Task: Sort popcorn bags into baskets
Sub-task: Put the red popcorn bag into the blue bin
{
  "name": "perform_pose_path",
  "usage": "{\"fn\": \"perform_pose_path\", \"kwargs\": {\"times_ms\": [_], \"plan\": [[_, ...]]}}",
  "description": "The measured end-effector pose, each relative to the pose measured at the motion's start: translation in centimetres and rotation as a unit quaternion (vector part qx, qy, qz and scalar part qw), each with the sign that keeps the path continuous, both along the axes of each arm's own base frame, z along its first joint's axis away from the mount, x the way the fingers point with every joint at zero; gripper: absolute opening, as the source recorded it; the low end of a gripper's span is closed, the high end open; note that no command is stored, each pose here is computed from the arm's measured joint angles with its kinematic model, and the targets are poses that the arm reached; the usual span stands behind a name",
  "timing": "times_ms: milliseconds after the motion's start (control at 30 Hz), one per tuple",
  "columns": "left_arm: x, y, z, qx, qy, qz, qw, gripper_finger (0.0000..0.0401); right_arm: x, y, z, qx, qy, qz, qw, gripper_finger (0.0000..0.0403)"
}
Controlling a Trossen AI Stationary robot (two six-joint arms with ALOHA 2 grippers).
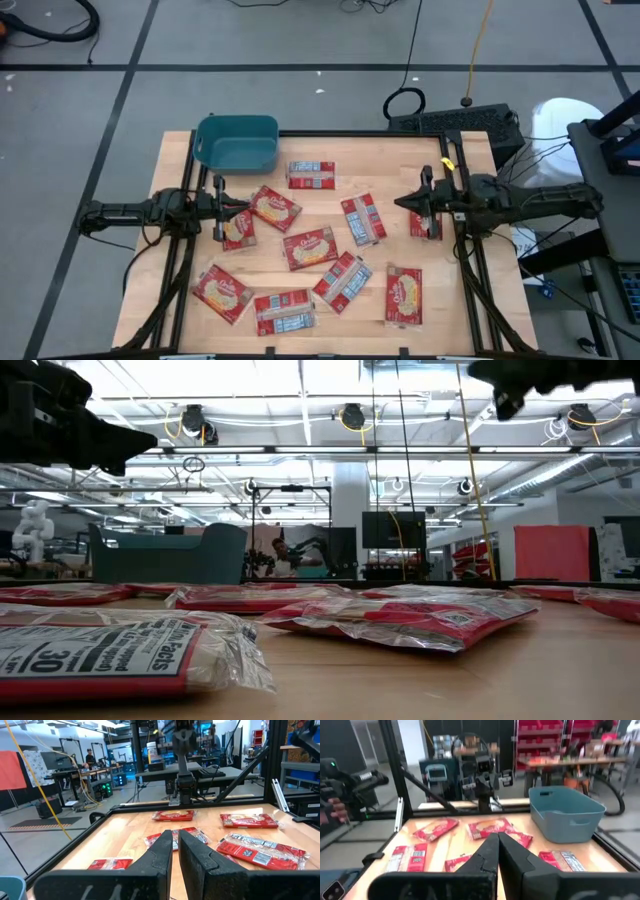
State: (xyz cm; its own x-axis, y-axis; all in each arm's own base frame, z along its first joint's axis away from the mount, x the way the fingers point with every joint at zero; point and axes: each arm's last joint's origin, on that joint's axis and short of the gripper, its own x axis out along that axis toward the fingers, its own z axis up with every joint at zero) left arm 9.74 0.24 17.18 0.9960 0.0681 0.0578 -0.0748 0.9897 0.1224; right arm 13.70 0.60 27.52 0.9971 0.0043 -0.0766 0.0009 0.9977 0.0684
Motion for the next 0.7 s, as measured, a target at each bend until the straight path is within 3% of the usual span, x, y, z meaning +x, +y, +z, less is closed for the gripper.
{"fn": "perform_pose_path", "kwargs": {"times_ms": [233,700], "plan": [[0.0,0.0,0.0,0.000,0.000,0.000,1.000,0.0037,1.7,0.1,5.8,0.019,0.036,-0.001,0.999,0.0000],[0.0,0.0,0.0,0.000,0.000,0.000,1.000,0.0037,3.2,0.2,12.4,0.031,0.101,-0.007,0.994,0.0000]]}}
